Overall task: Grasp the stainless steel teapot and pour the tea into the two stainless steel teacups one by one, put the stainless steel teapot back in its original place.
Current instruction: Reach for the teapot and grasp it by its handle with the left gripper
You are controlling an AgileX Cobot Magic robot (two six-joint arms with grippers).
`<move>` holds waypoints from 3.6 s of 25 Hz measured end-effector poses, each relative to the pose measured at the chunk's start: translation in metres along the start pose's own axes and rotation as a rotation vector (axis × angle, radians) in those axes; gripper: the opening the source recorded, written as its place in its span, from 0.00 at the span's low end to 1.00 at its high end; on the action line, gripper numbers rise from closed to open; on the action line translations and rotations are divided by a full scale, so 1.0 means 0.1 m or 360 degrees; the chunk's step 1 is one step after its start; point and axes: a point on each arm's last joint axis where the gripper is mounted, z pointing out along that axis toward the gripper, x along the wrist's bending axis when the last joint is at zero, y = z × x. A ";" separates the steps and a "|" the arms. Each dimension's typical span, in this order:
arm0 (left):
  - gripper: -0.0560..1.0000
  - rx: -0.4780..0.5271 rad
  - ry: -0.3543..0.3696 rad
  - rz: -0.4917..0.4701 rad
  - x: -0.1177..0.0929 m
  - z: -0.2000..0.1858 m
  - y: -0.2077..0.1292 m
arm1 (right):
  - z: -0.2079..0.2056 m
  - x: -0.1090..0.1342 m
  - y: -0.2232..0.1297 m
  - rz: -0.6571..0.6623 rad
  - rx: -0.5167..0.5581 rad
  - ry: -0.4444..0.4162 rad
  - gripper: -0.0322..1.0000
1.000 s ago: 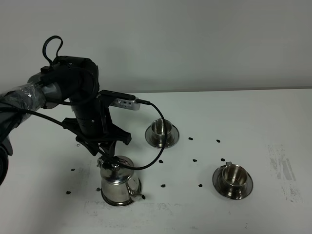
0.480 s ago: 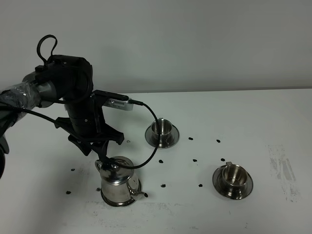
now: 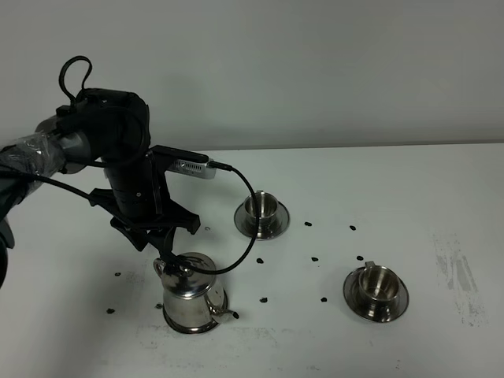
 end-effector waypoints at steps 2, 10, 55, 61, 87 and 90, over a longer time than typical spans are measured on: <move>0.49 -0.0001 -0.0005 -0.0002 0.00 0.00 0.00 | 0.00 0.00 0.00 0.0000 0.0000 0.0000 0.57; 0.46 -0.0005 -0.0038 -0.0016 -0.02 0.00 0.00 | 0.00 0.00 0.00 0.0001 0.0000 0.0000 0.57; 0.43 0.0174 -0.0052 -0.0073 -0.07 -0.06 -0.48 | 0.00 0.00 0.00 0.0001 0.0001 0.0000 0.57; 0.43 0.0265 -0.0060 -0.0077 -0.08 0.07 -0.60 | 0.00 0.00 0.00 0.0001 0.0001 0.0000 0.57; 0.43 0.0299 -0.0063 -0.0029 -0.21 0.08 -0.66 | 0.00 0.00 0.00 0.0001 0.0001 0.0000 0.57; 0.43 0.0277 -0.0062 -0.0028 -0.21 0.01 -0.66 | 0.00 0.00 0.00 0.0001 0.0001 0.0000 0.57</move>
